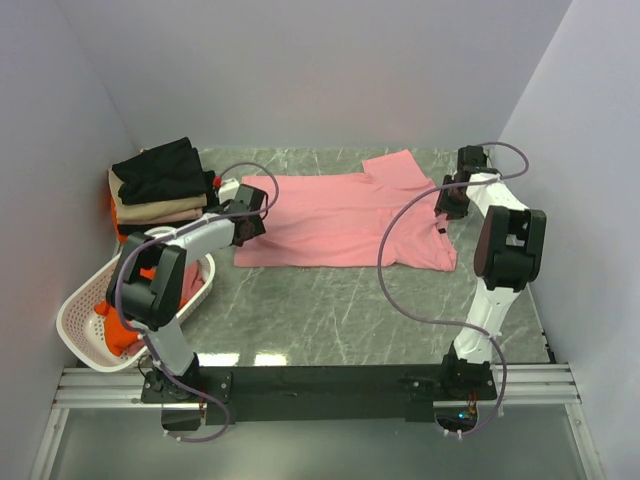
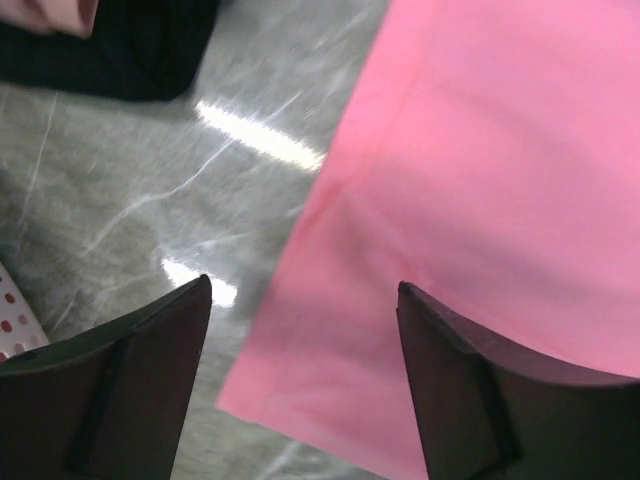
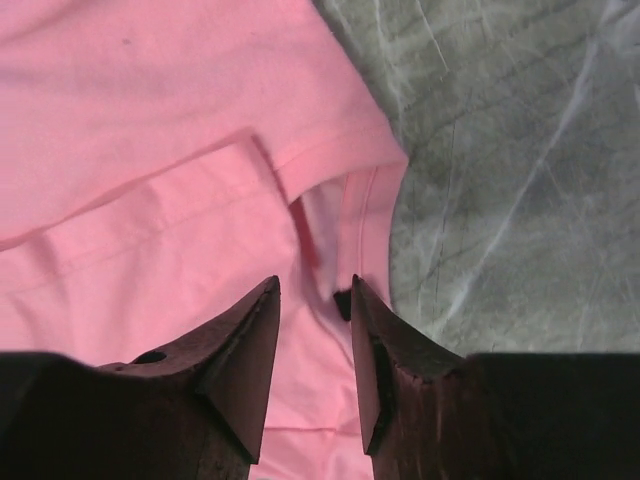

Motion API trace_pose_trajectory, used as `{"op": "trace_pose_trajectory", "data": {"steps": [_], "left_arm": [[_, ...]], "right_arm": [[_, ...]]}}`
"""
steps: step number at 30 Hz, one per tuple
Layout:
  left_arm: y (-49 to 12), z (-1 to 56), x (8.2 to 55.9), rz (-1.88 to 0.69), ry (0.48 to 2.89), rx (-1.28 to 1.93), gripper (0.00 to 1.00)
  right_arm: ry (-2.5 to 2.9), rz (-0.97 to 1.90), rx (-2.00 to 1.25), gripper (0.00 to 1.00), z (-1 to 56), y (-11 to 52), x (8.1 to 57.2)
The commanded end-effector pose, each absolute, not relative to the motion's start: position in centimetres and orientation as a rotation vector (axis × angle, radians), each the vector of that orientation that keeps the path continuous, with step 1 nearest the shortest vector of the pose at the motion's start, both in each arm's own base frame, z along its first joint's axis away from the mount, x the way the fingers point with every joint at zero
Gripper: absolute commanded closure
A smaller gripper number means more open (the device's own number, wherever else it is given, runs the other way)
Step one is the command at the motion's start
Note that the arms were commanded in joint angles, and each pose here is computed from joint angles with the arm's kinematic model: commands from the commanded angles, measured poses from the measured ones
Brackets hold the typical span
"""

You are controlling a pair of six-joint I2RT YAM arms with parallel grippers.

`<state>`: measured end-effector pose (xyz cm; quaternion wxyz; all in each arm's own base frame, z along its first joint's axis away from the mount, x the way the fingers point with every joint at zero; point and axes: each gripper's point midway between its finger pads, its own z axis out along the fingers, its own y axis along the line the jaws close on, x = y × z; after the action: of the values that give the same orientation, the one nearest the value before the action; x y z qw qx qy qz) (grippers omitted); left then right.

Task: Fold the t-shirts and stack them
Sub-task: Fold the tshirt

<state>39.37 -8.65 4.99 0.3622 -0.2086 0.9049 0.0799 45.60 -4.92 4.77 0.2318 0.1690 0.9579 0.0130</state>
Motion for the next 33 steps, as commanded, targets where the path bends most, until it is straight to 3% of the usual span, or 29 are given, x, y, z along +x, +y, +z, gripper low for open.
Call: {"op": "trace_pose_trajectory", "data": {"steps": [1, 6, 12, 21, 33], "left_arm": [[-10.4, 11.1, 41.9, 0.114, 2.187, -0.527, 0.19], [-16.2, 12.0, 44.0, -0.027, 2.188, -0.405, 0.16], [-21.9, 8.0, 45.1, -0.204, 2.279, -0.295, 0.15], [-21.9, 1.8, 42.1, -0.235, 2.395, -0.278, 0.15], [-19.8, -1.1, 38.5, -0.185, 2.449, -0.277, 0.14]], "right_arm": [[2.511, 0.070, 0.475, 0.58, 9.2, -4.6, 45.8], [2.509, 0.180, 0.385, 0.58, 9.5, 0.3, 45.0], [2.603, 0.226, 0.265, 0.58, 7.1, 5.3, 44.7], [2.742, 0.269, 0.297, 0.60, 3.6, 9.3, 40.2], [2.880, 0.230, 0.356, 0.61, 0.6, 10.5, 32.2]]}}
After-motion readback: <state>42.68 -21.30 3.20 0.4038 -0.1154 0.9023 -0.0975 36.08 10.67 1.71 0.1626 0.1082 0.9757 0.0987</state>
